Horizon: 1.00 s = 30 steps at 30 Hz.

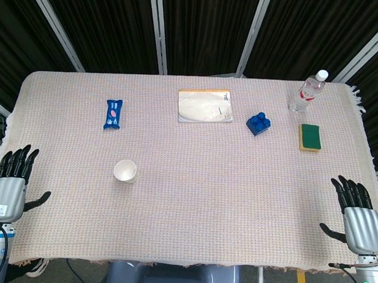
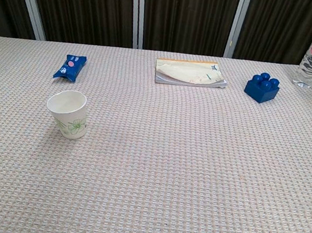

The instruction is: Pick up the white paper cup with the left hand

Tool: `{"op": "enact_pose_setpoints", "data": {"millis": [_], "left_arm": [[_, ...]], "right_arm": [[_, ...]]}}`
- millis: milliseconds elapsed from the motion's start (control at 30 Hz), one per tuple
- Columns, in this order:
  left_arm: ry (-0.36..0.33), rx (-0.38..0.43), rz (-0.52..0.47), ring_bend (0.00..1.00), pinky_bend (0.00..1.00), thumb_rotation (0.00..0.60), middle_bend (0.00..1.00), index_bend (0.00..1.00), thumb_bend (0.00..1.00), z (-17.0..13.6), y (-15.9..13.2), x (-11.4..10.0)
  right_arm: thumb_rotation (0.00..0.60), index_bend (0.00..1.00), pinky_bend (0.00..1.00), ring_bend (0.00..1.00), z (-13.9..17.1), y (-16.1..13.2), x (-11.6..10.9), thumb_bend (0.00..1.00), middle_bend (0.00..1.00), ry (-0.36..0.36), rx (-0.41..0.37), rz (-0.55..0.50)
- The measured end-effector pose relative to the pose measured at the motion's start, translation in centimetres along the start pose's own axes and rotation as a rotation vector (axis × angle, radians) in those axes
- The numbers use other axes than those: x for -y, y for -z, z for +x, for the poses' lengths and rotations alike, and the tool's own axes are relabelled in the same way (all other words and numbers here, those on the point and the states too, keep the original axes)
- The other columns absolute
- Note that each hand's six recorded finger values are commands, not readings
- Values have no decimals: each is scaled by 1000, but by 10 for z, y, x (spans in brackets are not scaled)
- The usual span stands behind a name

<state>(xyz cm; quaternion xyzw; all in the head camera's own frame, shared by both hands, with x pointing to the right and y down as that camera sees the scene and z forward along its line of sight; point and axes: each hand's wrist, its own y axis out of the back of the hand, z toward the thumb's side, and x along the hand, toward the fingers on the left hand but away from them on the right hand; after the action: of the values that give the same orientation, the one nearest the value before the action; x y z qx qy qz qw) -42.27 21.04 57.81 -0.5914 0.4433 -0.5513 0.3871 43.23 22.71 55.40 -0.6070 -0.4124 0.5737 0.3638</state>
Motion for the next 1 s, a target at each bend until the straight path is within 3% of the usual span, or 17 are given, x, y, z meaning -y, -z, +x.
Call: {"op": "enact_pose_setpoints", "data": {"millis": [367,633,767,1000], "left_arm": [[23,8,8,0,0,600,0,0,96,2,-3,5],[41,57,12,0,0,600,0,0,97,18,-23,3],[80,89,2,0,0,600,0,7,97,35,-41,3],[176,118,17,0,0,600,0,116,95,69,-75,6]], "right_arm": [[600,0,0,0,0,0,-2,0,0,2,-2,-8],[600,0,0,0,0,0,-3,0,0,8,1,-12],[600,0,0,0,0,0,-4,0,0,10,2,-13],[600,0,0,0,2,3,-8,0,0,17,5,-29]]}}
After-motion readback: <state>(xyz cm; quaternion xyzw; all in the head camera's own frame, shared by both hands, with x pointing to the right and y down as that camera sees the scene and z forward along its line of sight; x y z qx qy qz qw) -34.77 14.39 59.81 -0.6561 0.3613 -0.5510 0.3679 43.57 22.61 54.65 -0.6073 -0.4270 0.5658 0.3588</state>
